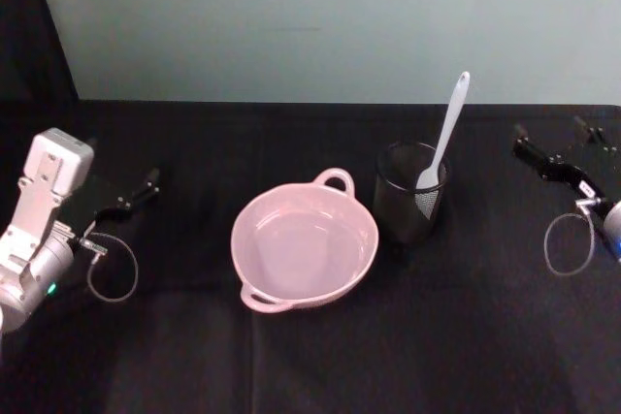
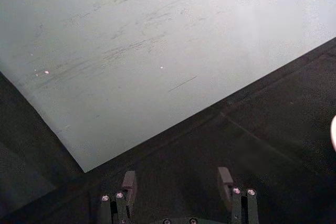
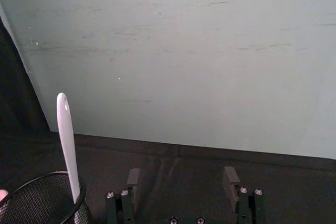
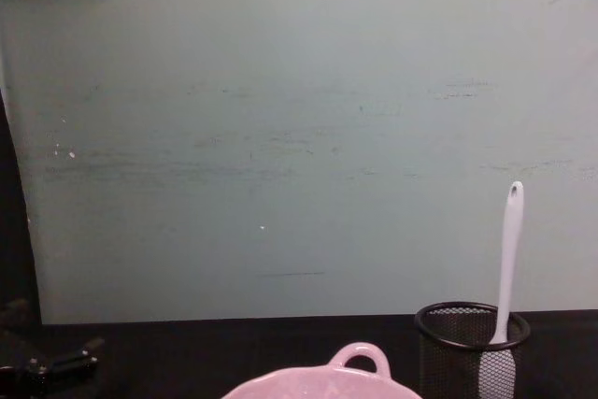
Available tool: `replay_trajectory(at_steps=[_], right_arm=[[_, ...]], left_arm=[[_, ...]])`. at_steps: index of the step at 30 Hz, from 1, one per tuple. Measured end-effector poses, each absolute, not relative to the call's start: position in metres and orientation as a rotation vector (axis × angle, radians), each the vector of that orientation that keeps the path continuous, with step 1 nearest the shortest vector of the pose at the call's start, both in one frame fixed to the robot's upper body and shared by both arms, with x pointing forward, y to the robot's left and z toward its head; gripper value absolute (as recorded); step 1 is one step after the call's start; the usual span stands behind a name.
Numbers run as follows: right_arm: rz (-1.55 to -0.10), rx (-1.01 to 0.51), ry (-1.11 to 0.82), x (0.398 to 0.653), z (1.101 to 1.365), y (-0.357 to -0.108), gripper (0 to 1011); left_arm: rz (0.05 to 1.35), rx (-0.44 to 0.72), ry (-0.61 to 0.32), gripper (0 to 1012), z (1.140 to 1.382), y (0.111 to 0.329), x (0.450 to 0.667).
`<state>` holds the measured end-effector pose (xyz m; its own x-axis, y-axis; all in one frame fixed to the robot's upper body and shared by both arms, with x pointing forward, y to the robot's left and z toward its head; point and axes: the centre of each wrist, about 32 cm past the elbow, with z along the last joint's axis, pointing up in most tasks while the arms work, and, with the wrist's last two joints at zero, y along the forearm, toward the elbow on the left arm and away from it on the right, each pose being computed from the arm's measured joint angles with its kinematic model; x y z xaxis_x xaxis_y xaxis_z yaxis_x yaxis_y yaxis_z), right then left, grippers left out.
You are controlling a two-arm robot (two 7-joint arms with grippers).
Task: Use the one hand to pick up the spoon and stir the clear water in the bowl.
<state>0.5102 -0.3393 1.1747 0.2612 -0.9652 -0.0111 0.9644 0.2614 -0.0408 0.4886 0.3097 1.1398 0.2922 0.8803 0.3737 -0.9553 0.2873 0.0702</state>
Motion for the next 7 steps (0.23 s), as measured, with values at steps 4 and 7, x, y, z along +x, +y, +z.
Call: replay_trajectory(at_steps=[4,7], right_arm=[[-1.306,-0.027,0.036,0.5102,1.1747,-0.3393,1003],[-1.306,-0.028,0.036,0.5101,1.1747,-0.3393,1003]], left_arm=[[1.248,0.304,-0.285,1011,1.1398,0.3097,0.4886],[1.248,0.304,-0.285,1011,1.1398,0.3097,0.4886]])
